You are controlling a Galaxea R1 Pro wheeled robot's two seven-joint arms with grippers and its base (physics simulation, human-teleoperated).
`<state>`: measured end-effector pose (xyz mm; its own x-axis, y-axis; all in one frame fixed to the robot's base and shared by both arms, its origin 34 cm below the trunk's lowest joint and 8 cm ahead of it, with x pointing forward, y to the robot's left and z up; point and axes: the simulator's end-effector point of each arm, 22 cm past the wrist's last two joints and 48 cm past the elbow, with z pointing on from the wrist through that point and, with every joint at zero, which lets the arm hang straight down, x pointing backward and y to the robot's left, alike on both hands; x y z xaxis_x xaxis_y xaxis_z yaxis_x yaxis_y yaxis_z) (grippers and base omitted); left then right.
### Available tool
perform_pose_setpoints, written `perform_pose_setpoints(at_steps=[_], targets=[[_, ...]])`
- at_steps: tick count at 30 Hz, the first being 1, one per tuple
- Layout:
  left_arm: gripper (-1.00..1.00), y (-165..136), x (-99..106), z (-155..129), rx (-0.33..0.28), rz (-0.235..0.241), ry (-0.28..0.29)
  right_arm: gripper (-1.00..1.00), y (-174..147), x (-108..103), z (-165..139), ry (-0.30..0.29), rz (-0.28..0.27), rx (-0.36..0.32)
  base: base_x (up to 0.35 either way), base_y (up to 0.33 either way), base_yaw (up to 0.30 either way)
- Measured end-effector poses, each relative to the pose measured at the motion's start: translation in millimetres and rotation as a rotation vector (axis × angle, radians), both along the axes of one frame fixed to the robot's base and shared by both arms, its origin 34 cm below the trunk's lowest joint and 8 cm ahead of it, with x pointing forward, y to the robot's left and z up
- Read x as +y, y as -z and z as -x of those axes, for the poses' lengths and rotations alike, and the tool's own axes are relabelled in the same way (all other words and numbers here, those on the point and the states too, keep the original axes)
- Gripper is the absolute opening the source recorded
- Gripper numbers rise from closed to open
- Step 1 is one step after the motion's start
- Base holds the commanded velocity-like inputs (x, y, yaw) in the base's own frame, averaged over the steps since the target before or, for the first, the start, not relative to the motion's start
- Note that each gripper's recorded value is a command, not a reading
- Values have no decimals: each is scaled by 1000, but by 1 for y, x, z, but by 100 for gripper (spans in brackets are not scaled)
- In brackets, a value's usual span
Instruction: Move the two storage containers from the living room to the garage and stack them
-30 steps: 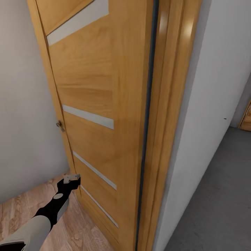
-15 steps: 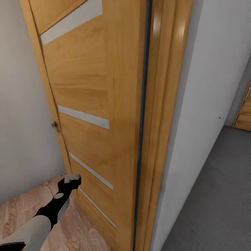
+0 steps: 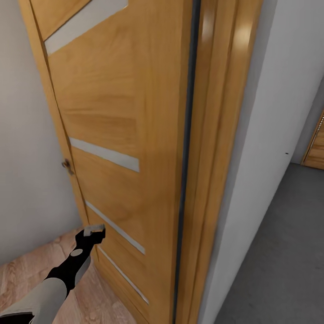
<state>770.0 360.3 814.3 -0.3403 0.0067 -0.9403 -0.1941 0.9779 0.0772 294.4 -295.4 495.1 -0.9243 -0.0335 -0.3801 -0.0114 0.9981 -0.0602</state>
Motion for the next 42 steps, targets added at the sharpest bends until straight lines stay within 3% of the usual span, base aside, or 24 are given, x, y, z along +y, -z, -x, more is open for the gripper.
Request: perform_pose_setpoints(at_steps=[21, 42], targets=[[100, 1, 1, 1, 1, 1, -4, 100, 0, 0, 0, 0, 0, 0, 126, 0, 0], [100, 1, 2, 0, 1, 1, -5, 100, 0, 0, 0, 0, 0, 0, 12, 0, 0]])
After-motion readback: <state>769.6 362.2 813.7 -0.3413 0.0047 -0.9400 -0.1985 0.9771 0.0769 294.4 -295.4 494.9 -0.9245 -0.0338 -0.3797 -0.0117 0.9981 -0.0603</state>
